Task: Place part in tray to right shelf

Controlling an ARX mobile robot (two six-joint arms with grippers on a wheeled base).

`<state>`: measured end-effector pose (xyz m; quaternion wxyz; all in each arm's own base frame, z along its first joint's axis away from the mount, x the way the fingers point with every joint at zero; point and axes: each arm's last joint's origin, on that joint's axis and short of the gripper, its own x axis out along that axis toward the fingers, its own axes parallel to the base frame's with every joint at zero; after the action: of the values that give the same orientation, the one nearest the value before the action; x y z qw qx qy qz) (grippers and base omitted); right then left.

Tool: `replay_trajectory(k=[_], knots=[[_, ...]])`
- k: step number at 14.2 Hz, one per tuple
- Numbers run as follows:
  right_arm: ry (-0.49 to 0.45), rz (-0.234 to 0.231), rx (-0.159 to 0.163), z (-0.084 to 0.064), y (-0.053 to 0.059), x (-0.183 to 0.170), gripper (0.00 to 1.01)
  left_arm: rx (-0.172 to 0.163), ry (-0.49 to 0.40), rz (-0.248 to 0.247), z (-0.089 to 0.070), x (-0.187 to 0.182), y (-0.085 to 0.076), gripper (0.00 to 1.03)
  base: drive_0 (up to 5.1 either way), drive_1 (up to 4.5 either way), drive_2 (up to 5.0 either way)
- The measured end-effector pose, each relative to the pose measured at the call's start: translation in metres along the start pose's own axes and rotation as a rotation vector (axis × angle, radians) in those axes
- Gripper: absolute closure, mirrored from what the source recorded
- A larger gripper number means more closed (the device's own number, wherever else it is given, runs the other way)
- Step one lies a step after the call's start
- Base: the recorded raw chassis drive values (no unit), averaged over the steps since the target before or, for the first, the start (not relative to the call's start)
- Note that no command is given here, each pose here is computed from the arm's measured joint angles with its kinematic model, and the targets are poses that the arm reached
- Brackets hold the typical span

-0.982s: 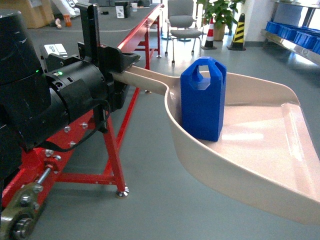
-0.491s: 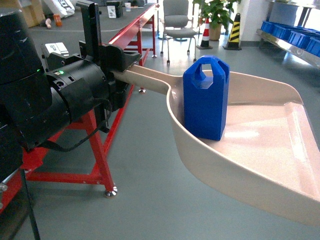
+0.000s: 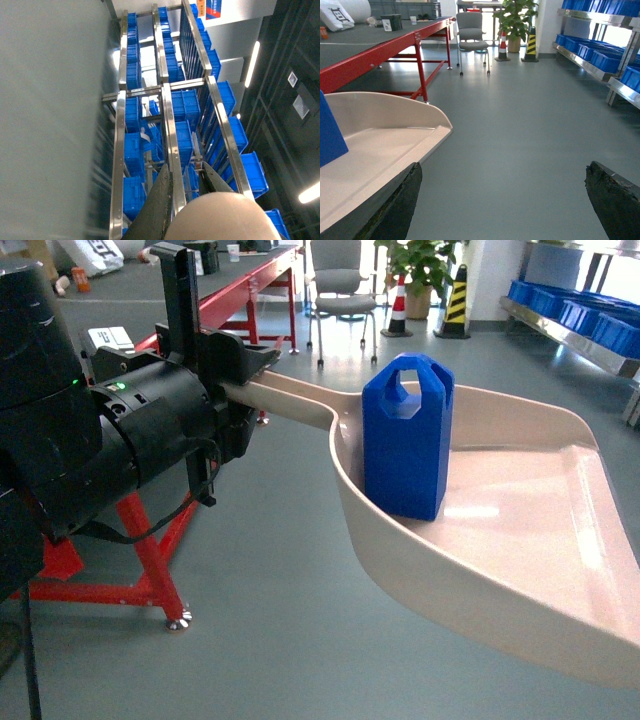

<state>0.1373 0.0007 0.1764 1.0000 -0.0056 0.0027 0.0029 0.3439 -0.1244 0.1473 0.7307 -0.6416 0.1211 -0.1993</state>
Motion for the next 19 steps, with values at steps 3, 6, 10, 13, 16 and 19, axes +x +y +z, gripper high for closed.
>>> replay_trajectory(k=[3, 6, 10, 13, 16, 19], knots=[[0.005, -0.004, 0.0, -0.0006, -0.0001, 0.0, 0.03, 0.0, 0.006, -0.003, -0.0023, 0.0003, -0.0005, 0.9, 1.7, -0.78, -0.8], [0.002, -0.008, 0.0, -0.0004, -0.0008, 0.0, 0.03, -0.001, 0.008, -0.001, -0.0019, 0.0002, -0.0003, 0.9, 0.1, 1.53, -1.3], [-0.004, -0.008, 0.0, 0.0003, -0.0008, -0.0004, 0.03, 0.0, 0.005, -0.003, -0.0008, 0.0001, -0.0003, 0.9, 0.1, 4.41, -4.2], [-0.003, -0.008, 0.0, 0.0002, -0.0008, -0.0003, 0.03, -0.001, 0.005, -0.003, -0.0007, 0.0001, -0.0003, 0.9, 0.0, 4.29, -4.3], [-0.002, -0.008, 0.0, 0.0, -0.0008, -0.0001, 0.03, -0.001, 0.005, -0.001, -0.0006, 0.0001, -0.0001, 0.9, 0.0, 4.26, -4.3], [-0.001, -0.008, 0.0, 0.0, -0.0008, -0.0001, 0.03, 0.0, 0.004, -0.004, -0.0006, 0.0001, -0.0004, 0.9, -0.1, 4.23, -4.4]])
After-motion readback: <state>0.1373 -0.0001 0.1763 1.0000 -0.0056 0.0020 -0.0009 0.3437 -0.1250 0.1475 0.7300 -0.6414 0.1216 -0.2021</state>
